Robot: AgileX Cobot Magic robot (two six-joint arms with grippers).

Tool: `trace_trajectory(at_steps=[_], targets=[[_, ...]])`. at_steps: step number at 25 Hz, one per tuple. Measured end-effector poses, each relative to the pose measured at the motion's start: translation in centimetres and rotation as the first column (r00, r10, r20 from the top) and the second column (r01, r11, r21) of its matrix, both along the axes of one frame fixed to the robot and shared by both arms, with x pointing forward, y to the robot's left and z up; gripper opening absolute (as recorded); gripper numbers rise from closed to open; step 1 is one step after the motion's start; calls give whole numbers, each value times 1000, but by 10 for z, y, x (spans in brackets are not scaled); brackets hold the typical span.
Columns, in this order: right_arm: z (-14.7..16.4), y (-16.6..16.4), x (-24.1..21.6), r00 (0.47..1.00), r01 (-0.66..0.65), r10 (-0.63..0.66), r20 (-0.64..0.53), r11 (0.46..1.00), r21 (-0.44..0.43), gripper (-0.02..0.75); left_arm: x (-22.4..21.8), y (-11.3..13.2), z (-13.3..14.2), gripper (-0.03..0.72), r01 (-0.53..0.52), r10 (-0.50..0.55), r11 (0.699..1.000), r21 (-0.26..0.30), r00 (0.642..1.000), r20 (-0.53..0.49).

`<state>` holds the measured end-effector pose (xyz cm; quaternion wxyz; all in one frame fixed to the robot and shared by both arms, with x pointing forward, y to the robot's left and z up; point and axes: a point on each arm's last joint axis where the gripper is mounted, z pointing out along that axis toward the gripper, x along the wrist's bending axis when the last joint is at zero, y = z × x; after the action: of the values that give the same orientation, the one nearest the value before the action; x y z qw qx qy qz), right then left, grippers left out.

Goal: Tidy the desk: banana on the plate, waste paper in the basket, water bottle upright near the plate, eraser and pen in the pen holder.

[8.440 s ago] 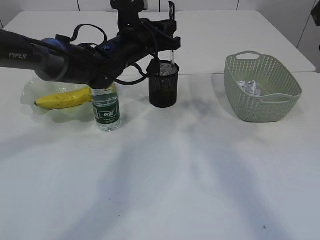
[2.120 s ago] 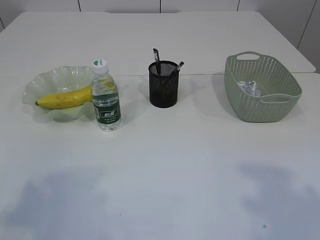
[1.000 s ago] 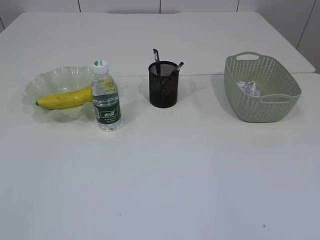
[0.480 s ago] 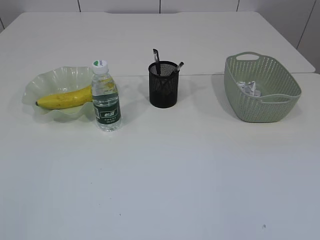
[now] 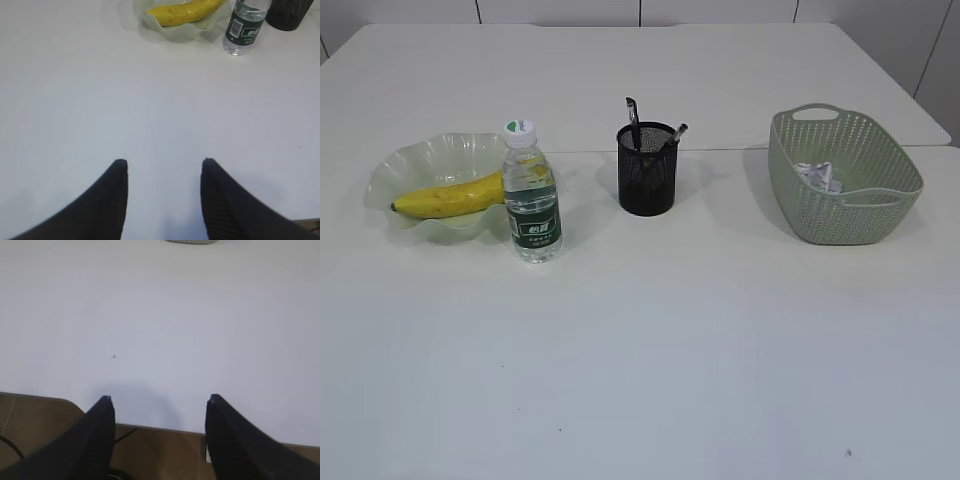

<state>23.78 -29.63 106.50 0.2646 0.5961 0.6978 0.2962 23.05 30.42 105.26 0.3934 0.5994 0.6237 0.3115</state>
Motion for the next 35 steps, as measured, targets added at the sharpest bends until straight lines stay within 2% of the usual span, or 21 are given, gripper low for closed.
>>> trace_trajectory(at_steps=[3, 9, 13, 23, 35], targets=[[-8, 1, 4, 1000, -4, 4, -13, 1000, -1, 433, 1, 0, 0, 354, 0, 0, 1000, -1, 1000, 3], [-15, 3, 13, 999, -14, 13, 31, 1000, 21, 433, 1, 0, 0, 467, 1, -1, 1000, 0, 1000, 4], [-20, 5, 16, 999, -21, 20, 35, 999, 39, 433, 1, 0, 0, 486, 1, -1, 1000, 0, 1000, 4], [-19, 5, 15, 999, -26, 24, 43, 999, 40, 433, 1, 0, 0, 489, 2, -2, 1000, -2, 1000, 4], [-19, 3, -9, 978, -18, 7, 207, 998, 52, 433, 1, 0, 0, 452, 2, -2, 1000, -2, 1000, 5]])
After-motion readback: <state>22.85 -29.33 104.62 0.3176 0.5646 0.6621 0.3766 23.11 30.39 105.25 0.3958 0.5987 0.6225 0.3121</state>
